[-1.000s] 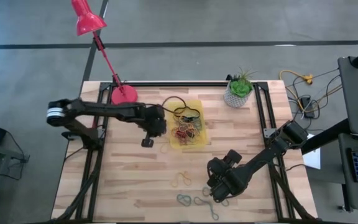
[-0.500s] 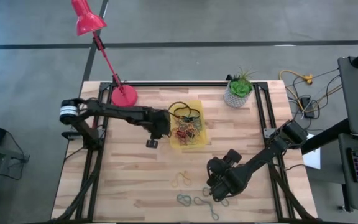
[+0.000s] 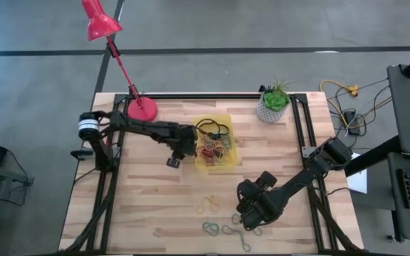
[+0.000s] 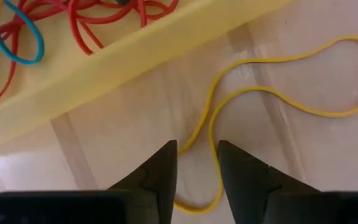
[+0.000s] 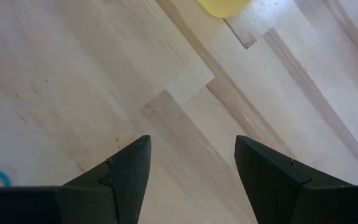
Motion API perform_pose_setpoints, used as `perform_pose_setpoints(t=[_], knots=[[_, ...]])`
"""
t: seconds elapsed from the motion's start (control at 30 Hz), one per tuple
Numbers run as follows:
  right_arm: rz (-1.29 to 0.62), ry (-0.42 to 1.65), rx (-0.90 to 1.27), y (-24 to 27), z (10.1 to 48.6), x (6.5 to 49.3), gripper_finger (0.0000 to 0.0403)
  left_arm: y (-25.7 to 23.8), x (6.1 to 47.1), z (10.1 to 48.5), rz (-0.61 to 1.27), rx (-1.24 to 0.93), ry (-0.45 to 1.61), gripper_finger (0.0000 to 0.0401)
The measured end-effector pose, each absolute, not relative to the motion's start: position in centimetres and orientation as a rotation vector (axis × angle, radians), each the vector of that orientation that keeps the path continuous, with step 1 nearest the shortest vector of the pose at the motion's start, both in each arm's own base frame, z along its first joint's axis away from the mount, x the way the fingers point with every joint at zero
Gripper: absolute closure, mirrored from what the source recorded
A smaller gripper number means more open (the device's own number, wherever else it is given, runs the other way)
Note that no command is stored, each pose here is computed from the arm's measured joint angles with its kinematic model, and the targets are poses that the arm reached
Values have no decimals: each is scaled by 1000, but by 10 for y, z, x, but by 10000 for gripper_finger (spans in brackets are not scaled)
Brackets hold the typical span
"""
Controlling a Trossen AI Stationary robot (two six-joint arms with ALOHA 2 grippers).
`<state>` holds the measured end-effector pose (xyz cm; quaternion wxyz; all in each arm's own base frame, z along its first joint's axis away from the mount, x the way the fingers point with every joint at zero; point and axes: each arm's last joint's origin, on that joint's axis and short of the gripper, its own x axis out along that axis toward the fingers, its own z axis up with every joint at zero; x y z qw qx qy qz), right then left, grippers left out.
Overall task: Pick and place rubber bands into bin
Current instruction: Put the yellow rubber band into the yellow bin
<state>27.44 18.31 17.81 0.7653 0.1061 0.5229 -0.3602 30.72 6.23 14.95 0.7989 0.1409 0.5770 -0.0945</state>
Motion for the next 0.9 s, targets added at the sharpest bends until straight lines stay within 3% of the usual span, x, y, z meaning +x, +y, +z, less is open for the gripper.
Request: perform_pose_setpoints(t=[0.4, 0.63, 0.9], knots=[[-786, 1142, 220, 182, 176, 273, 184, 64, 309, 134, -279, 258, 1265, 334], [-787, 1143, 218, 182, 176, 273, 184, 63, 308, 133, -302, 247, 1272, 394], [-787, 1143, 218, 182, 176, 273, 184, 60, 304, 142, -285, 187, 1280, 401]])
